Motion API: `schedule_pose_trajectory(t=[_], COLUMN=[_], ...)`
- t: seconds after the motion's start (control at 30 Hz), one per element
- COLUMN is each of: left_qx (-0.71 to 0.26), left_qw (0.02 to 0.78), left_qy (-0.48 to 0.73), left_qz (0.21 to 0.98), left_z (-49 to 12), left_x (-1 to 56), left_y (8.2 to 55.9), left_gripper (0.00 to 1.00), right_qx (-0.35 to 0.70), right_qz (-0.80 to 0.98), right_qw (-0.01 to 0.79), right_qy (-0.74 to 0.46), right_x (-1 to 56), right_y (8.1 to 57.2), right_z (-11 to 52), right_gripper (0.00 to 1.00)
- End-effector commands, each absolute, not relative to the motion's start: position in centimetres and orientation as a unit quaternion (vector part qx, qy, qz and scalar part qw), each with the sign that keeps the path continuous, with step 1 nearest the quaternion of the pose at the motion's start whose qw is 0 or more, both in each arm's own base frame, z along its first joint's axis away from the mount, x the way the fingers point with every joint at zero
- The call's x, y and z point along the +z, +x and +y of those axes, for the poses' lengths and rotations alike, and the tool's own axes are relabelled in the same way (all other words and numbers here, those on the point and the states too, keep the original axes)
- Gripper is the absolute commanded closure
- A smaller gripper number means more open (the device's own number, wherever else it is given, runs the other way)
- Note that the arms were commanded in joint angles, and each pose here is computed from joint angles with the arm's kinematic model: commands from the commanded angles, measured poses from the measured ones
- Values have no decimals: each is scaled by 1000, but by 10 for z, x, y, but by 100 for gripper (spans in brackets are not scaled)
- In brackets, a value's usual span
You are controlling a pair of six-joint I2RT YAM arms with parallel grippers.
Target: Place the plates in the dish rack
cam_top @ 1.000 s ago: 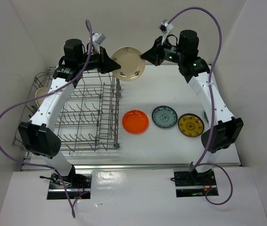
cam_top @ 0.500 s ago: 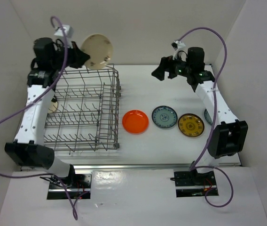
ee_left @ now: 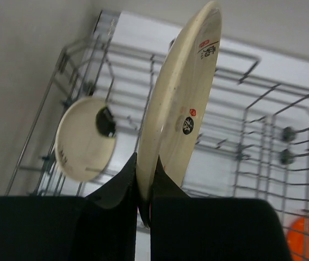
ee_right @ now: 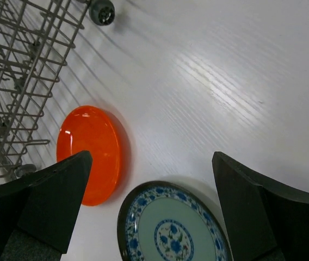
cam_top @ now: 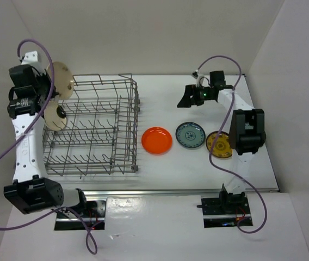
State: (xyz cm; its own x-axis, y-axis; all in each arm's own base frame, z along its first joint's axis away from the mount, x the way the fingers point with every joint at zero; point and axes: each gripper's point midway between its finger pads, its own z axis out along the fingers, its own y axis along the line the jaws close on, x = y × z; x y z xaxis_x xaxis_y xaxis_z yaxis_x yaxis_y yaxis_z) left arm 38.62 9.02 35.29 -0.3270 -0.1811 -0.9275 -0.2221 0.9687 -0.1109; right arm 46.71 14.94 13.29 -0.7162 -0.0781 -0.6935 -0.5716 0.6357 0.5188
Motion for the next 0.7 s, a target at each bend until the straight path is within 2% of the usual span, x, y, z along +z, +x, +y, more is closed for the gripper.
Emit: schedule_pose_trajectory(t=[0.0, 0.33, 0.53, 0.67], left_qx=[80, 151, 217, 206], left_qw=[538, 510, 506, 512], left_qy=[-162, -184, -141, -111], left_qz=[823, 826, 823, 826], left_z=[119, 162, 191, 194], left_x=[329, 301, 285, 282], left_y=[376, 363, 352, 357], left_gripper=[100, 100, 100, 100], right_qx=[388, 400, 392, 410], right_qz=[817, 800, 813, 810], right_qw=[320, 278, 233, 222], right_qy=[-283, -350, -362, -356], right_x=[131, 81, 39, 28], right_y=[465, 471, 461, 457], right_z=[193, 217, 210, 208], right_gripper=[0, 0, 0, 0])
